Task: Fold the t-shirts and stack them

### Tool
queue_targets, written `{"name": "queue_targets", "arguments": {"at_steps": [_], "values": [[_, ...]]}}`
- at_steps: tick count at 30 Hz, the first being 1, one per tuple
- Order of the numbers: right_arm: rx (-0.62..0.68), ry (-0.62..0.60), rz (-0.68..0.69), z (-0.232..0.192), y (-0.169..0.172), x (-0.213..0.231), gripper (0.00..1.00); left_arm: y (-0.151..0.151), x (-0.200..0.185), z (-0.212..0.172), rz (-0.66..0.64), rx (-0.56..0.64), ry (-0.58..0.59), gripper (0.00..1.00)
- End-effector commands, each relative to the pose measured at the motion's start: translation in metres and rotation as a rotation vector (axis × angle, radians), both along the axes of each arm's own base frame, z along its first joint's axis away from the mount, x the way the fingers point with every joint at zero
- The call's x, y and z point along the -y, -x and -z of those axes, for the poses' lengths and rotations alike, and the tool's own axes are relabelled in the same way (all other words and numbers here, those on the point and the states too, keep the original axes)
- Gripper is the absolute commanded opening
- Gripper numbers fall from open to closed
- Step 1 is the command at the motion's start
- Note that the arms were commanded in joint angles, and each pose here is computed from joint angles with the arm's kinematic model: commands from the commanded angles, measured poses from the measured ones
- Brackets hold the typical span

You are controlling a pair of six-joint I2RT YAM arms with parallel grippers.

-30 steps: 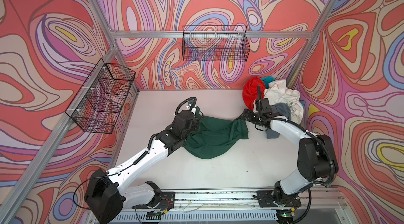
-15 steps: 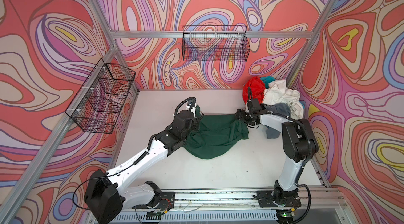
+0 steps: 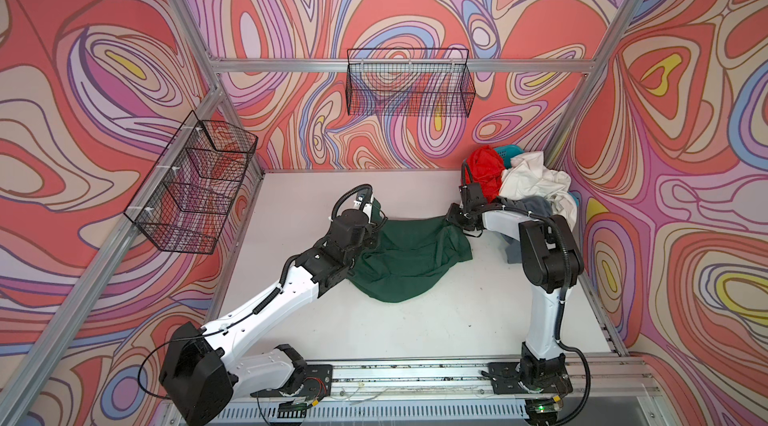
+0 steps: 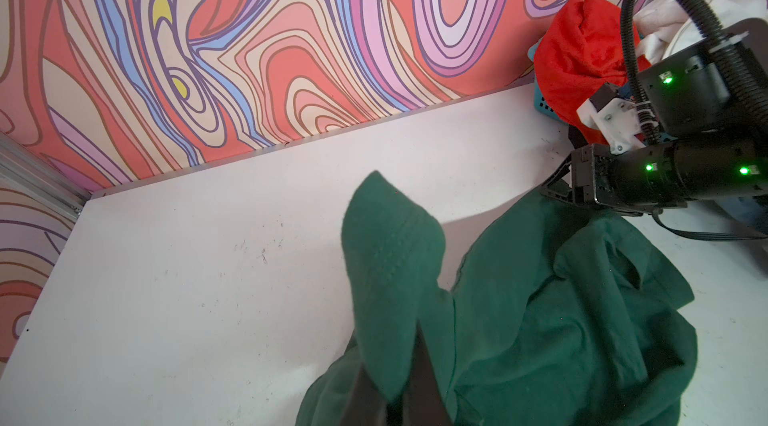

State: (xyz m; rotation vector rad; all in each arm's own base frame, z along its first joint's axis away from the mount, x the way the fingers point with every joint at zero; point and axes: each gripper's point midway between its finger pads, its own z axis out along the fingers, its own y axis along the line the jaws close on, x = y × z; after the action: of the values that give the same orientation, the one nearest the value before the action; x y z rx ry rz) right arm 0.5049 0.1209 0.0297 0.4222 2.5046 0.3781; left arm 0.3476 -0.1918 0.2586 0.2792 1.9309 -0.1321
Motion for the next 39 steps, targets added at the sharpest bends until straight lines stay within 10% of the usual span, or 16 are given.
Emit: {"name": "queue_targets", "arguments": {"at_steps": [1, 6, 16, 30, 39], "values": [[-0.077, -0.014, -0.024, 0.027, 0.013, -0.007, 0.18, -0.004, -0.003, -0.010, -0.020, 0.037, 0.009, 0.00], [-0.004, -0.021, -0.057, -0.008, -0.006, -0.013, 0.01, -0.007, -0.002, -0.014, -0.021, 0.047, -0.006, 0.00], [0.227, -0.013, -0.084, -0.133, -0.031, -0.015, 0.00, 0.001, -0.017, -0.075, -0.052, 0.163, 0.038, 0.00], [0.479, 0.022, -0.046, -0.269, 0.032, 0.013, 0.00, 0.021, -0.039, -0.152, -0.081, 0.322, 0.082, 0.00], [0.626, 0.004, -0.040, -0.366, 0.099, 0.029, 0.00, 0.083, -0.071, -0.220, -0.019, 0.428, 0.222, 0.00]]}}
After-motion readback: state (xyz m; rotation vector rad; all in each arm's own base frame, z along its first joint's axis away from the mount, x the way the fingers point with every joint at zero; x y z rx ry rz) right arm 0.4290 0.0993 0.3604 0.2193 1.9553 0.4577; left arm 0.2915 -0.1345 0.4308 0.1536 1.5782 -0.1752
